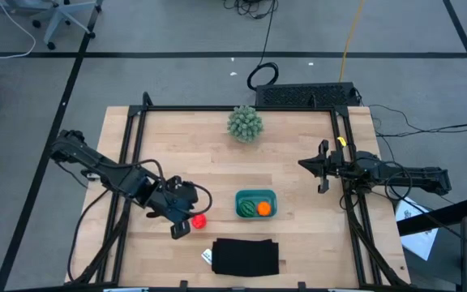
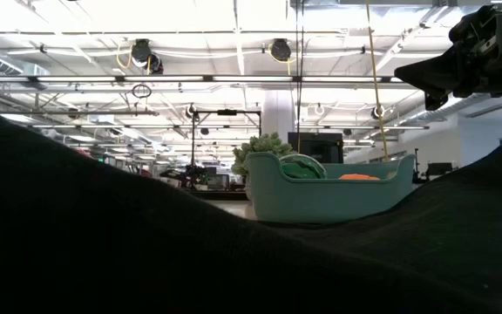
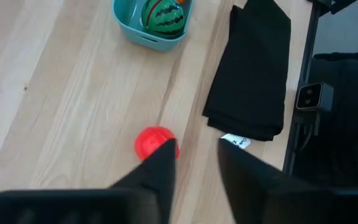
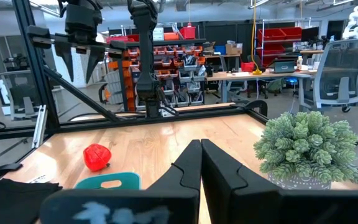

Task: Pick and placing Produce into tupperware
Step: Put the apple into the blue bin

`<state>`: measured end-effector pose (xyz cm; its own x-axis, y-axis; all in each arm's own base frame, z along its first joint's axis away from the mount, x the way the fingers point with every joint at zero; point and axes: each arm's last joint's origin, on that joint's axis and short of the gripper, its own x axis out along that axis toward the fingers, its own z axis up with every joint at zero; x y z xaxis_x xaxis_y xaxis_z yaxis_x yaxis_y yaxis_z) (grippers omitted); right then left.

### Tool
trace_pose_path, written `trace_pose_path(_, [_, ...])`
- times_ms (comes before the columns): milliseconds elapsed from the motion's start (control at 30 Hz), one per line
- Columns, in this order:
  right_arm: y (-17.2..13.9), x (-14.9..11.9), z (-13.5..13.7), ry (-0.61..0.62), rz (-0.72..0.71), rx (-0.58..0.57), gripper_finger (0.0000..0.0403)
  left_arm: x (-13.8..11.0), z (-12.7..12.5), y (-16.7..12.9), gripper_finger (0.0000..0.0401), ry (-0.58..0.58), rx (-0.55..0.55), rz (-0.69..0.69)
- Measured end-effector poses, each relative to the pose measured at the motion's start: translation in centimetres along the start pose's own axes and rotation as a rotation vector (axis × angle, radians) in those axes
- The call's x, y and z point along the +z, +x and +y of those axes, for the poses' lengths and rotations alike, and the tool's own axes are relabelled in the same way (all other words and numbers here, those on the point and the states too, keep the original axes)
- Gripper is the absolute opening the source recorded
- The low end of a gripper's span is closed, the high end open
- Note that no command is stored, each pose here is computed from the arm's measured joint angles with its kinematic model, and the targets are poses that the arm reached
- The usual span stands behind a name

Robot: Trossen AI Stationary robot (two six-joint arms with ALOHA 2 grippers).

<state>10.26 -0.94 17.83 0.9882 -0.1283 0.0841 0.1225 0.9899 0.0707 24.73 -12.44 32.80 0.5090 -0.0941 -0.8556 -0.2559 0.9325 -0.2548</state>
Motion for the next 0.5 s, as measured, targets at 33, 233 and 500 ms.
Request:
trace_pose_path(33, [0.00, 0.00, 0.00, 0.000, 0.000, 0.000, 0.0000, 0.00, 0.00, 0.00, 0.0144, 0.000, 0.000, 0.000])
trace_pose_path(233, [0.00, 0.00, 0.00, 0.000, 0.000, 0.000, 0.0000, -0.02, -0.02, 0.00, 0.0274, 0.004, -0.009, 0.008])
trace_pose_path(500, [0.00, 0.00, 0.00, 0.000, 0.000, 0.000, 0.0000, -0.08, -0.09, 0.00, 0.0382, -0.013, -0.030, 0.029])
